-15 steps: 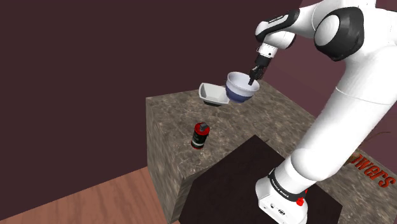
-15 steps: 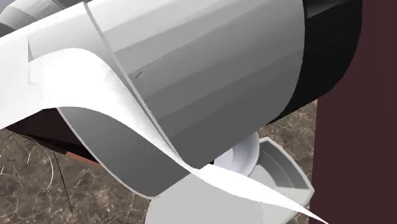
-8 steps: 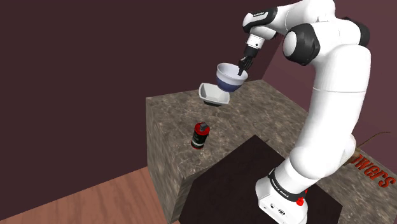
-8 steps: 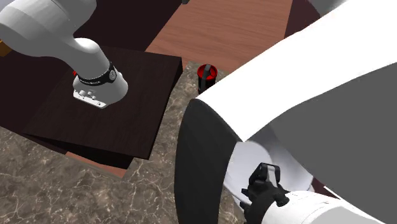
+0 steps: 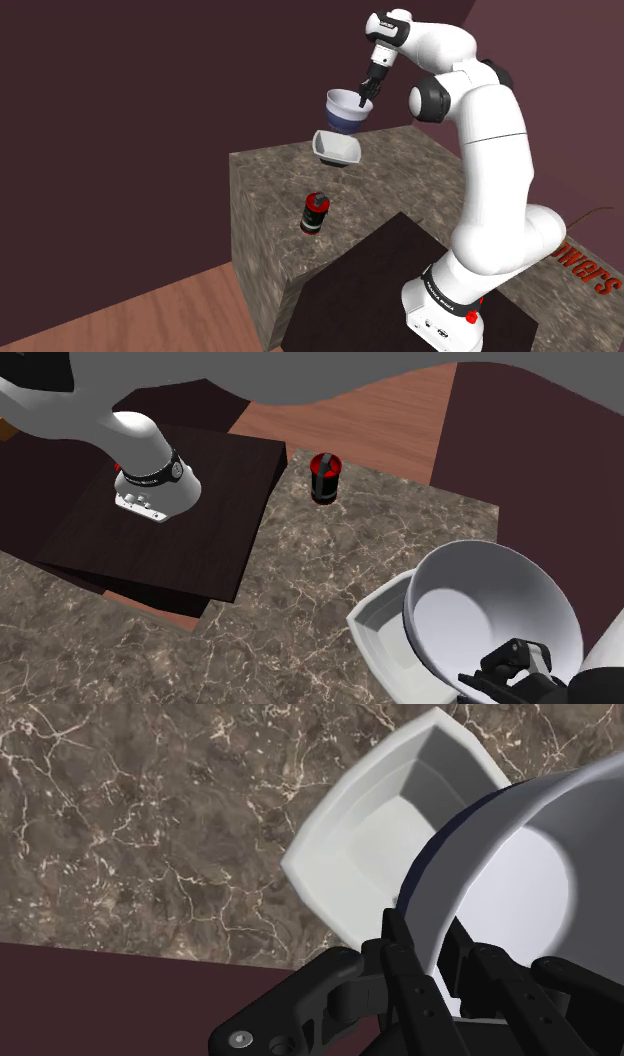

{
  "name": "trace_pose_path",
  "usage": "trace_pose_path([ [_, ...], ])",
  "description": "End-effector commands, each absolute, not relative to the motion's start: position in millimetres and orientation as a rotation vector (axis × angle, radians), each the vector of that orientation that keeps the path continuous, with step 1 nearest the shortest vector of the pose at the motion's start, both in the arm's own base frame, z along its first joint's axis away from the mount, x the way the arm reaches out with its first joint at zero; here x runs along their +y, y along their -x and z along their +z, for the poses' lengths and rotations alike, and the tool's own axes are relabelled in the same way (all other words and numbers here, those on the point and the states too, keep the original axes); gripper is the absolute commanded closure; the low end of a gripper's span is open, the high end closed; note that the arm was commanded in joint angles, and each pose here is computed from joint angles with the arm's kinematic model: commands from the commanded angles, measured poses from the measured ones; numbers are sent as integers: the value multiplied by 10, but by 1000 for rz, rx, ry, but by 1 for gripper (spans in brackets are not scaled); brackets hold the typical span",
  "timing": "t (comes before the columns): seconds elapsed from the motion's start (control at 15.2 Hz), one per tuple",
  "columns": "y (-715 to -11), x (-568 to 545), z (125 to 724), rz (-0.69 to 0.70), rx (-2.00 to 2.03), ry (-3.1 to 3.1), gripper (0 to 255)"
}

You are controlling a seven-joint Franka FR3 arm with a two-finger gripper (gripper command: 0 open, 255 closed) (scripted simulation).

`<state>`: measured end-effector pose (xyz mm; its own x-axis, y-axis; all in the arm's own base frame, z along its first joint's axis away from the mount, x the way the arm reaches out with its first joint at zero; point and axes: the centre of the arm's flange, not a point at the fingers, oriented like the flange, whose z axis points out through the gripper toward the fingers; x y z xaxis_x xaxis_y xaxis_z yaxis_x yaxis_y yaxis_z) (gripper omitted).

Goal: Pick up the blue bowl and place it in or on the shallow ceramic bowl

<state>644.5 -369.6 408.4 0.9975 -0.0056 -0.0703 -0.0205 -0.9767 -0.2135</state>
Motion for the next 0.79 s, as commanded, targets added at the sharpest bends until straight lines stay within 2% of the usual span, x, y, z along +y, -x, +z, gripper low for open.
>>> trace_pose_path([
  [0.0,-6484,-3696,4002,101,18,2924,255],
  [0.73,-6484,-3696,3421,101,18,2924,255],
])
